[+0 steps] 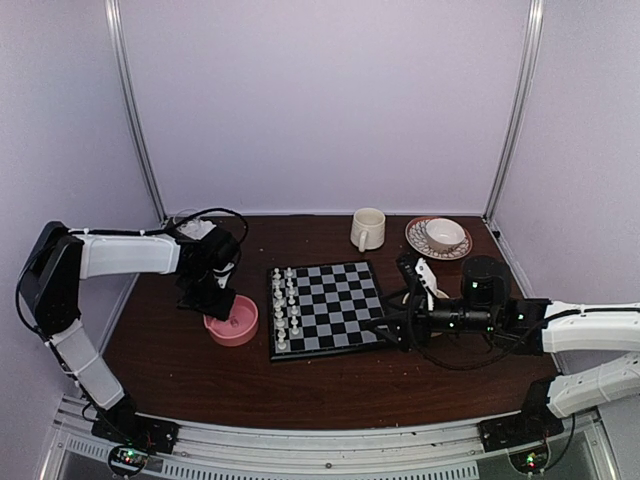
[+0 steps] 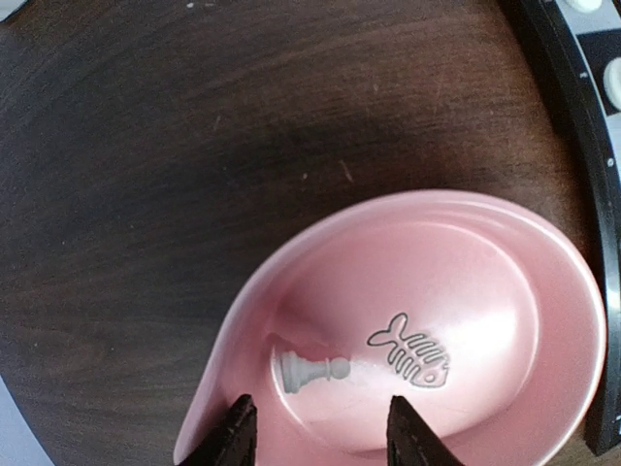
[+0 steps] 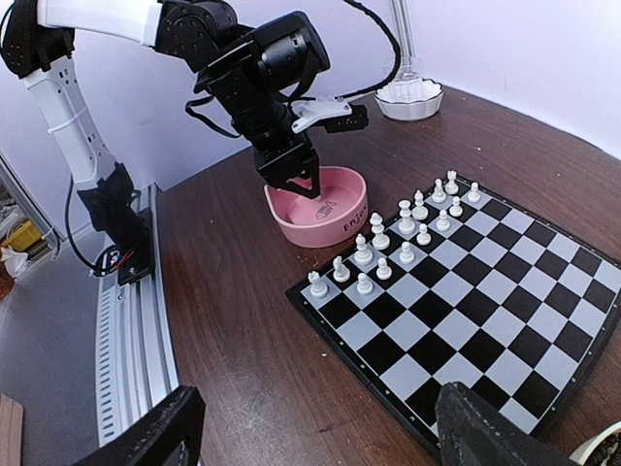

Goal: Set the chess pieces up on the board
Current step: Pick up the pawn from the storage box.

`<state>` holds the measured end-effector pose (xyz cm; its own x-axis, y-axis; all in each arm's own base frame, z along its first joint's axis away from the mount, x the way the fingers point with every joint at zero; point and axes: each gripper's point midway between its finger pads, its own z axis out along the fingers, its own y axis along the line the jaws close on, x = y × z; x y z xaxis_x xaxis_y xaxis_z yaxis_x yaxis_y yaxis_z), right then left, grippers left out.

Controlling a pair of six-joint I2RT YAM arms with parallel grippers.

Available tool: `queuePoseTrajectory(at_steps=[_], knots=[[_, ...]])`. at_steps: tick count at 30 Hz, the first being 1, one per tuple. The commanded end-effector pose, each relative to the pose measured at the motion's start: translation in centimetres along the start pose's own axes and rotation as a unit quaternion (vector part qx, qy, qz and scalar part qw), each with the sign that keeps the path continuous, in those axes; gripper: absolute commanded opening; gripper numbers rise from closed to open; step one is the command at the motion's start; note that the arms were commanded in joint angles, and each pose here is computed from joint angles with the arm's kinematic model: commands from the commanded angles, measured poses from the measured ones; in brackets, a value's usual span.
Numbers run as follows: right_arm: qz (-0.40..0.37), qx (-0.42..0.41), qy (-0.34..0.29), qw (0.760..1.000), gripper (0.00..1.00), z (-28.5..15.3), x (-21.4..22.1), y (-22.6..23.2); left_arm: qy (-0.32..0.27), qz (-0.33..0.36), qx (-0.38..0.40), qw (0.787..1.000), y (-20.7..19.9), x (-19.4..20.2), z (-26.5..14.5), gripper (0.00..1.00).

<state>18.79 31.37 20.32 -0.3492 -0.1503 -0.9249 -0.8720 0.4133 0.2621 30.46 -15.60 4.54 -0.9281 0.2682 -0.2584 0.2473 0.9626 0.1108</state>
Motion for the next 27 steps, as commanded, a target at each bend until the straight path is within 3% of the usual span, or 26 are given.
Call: queuePoseTrajectory(at_steps=[1,16,27], knots=[[-0.007,0.003,-0.024,1.0,0.86,-0.5,-1.7,0.2,-0.024,-0.058,0.003,0.998,0.1,-0.6,-1.1,0.48],[0.008,-0.018,-0.033,0.999,0.86,-0.4,-1.8,0.8,-0.016,-0.141,0.009,0.99,-0.4,0.2,0.7,0.47],[0.015,-0.029,-0.043,0.999,0.86,-0.8,-2.0,1.2,-0.004,-0.202,-0.065,0.977,0.1,-0.4,2.4,0.49]])
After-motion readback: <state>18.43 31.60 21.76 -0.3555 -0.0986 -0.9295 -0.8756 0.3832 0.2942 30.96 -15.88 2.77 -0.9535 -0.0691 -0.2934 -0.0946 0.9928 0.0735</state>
